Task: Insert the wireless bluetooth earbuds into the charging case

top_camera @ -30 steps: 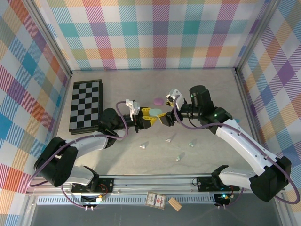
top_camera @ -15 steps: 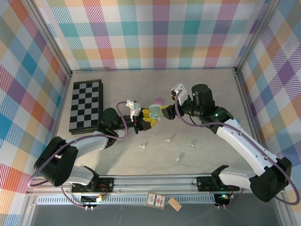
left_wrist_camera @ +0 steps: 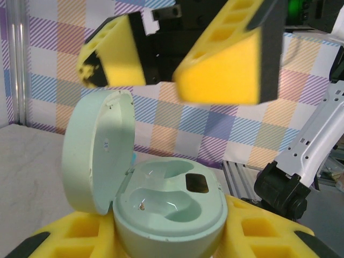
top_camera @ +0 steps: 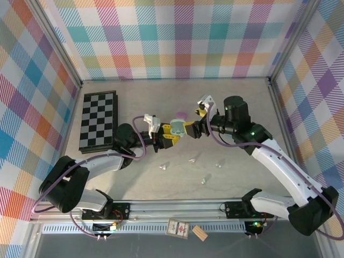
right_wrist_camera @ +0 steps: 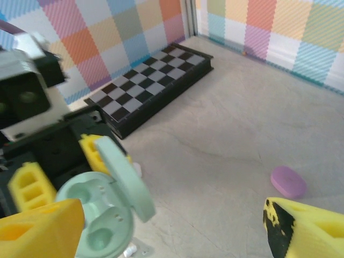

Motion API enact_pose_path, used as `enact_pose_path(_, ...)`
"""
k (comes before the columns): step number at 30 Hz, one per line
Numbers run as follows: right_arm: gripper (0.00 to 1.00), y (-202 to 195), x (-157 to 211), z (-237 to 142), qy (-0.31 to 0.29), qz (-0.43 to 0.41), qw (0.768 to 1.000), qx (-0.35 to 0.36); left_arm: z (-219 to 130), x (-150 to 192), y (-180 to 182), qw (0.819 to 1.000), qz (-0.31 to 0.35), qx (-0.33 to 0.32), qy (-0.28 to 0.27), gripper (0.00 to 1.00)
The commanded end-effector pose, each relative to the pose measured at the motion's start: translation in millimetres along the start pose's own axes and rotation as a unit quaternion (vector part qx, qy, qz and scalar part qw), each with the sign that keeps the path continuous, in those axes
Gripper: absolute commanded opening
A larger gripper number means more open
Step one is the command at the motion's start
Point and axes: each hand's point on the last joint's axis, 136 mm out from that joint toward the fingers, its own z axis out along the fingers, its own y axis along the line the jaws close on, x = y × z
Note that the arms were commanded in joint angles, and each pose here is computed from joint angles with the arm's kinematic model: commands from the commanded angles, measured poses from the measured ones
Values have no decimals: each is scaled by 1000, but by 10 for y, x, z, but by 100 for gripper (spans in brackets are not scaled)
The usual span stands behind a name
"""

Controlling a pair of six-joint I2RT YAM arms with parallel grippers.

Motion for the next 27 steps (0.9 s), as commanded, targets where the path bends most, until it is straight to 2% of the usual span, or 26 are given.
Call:
enact_pose_path(1,87,129,-29,-78,-16,-6,999,-30,-13,-137,-87,999,36,15,-20,29)
enact_pose_path(5,88,180,16,-115,-19,-19,999,-39,-17,-148,-90,999,37,15,-21,29)
enact_pose_path(9,87,121,70,-146,-10,10,1000,-18,-39,-136,-51,999,38,2,-23,29)
enact_pose_path(15,84,-262,370,-270,4,138,987,79,-137,-95,53,999,42,-19,-29,29)
enact_pose_path(21,83,-566,1048,-460,72,273,942,181,-198,-112,95,998,41,-27,-36,29)
enact_pose_path(27,82,-733,1910,-586,167,402,864,250,-229,-125,114,998,45,-29,-37,30)
